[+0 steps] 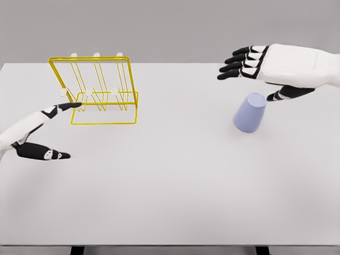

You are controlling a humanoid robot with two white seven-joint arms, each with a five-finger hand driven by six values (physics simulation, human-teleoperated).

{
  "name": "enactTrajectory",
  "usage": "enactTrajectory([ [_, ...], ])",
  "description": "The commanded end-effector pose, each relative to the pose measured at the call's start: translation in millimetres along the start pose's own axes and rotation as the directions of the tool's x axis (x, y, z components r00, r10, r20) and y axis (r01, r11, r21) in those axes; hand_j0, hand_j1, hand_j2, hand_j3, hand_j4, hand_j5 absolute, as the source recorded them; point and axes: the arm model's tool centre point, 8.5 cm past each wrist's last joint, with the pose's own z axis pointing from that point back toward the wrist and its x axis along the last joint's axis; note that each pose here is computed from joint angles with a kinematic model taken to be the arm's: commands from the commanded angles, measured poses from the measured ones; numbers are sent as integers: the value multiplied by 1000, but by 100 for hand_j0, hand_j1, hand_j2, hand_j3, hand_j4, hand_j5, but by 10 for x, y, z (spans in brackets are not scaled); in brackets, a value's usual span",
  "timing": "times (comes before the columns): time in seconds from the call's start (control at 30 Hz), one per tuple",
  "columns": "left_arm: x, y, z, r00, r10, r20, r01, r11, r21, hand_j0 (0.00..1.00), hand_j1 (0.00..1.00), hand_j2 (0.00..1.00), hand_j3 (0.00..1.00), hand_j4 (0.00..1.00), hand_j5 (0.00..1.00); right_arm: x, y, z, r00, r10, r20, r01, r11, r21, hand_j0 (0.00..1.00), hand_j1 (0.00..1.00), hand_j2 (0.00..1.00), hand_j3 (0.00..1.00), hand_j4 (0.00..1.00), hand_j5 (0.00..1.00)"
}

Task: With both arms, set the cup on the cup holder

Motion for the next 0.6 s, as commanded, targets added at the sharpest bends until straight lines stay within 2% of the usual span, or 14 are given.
enactTrajectory([
  [0.0, -15, 22, 20, 1000, 3, -9, -3, 1000, 2, 100, 100, 100, 100, 100, 100, -2, 6, 11, 1000, -4, -3, 4, 1000, 4, 100, 100, 100, 100, 100, 100],
  [0.13, -16, 16, 18, 1000, 2, -8, -2, 1000, 1, 100, 100, 100, 100, 100, 100, -27, -133, 120, 1000, 15, -26, -16, 1000, -25, 100, 100, 100, 100, 100, 100],
  [0.23, -18, 0, 16, 1000, 6, -7, -6, 1000, -3, 100, 100, 100, 100, 100, 100, -19, 66, 22, 1000, -13, -9, 13, 999, 35, 100, 100, 100, 100, 100, 100],
  [0.27, -16, 4, 13, 1000, 5, -7, -5, 1000, -4, 100, 100, 100, 100, 100, 100, -52, 66, 81, 1000, -12, -28, 13, 999, 46, 100, 100, 100, 100, 100, 100],
  [0.33, -22, 3, 21, 1000, 5, -10, -5, 1000, -5, 100, 100, 100, 100, 100, 100, -249, 133, 180, 995, -47, -90, 51, 998, 48, 100, 100, 100, 100, 100, 100],
  [0.37, -22, 3, 21, 1000, 5, -10, -5, 1000, -5, 100, 100, 100, 100, 100, 100, -355, 121, 319, 989, -24, -148, 36, 996, 78, 100, 100, 100, 100, 100, 100],
  [0.4, -22, 3, 21, 1000, 5, -10, -5, 1000, -5, 100, 100, 100, 100, 100, 100, -508, 235, 412, 977, -22, -212, 47, 992, 116, 100, 100, 100, 100, 100, 100],
  [0.43, -23, -2, 20, 1000, 6, -10, -6, 1000, -6, 100, 100, 100, 100, 100, 100, -600, 373, 408, 968, 0, -249, 44, 985, 169, 100, 100, 100, 100, 100, 100],
  [0.53, -23, 1, 20, 1000, 4, -10, -4, 1000, -3, 100, 100, 100, 100, 100, 100, -655, 675, 302, 965, 25, -261, 49, 961, 272, 100, 100, 100, 100, 100, 100],
  [0.57, -23, 1, 20, 1000, 4, -10, -4, 1000, -3, 100, 100, 100, 100, 100, 100, -727, 721, 285, 960, 22, -278, 59, 959, 278, 100, 100, 100, 100, 100, 100],
])
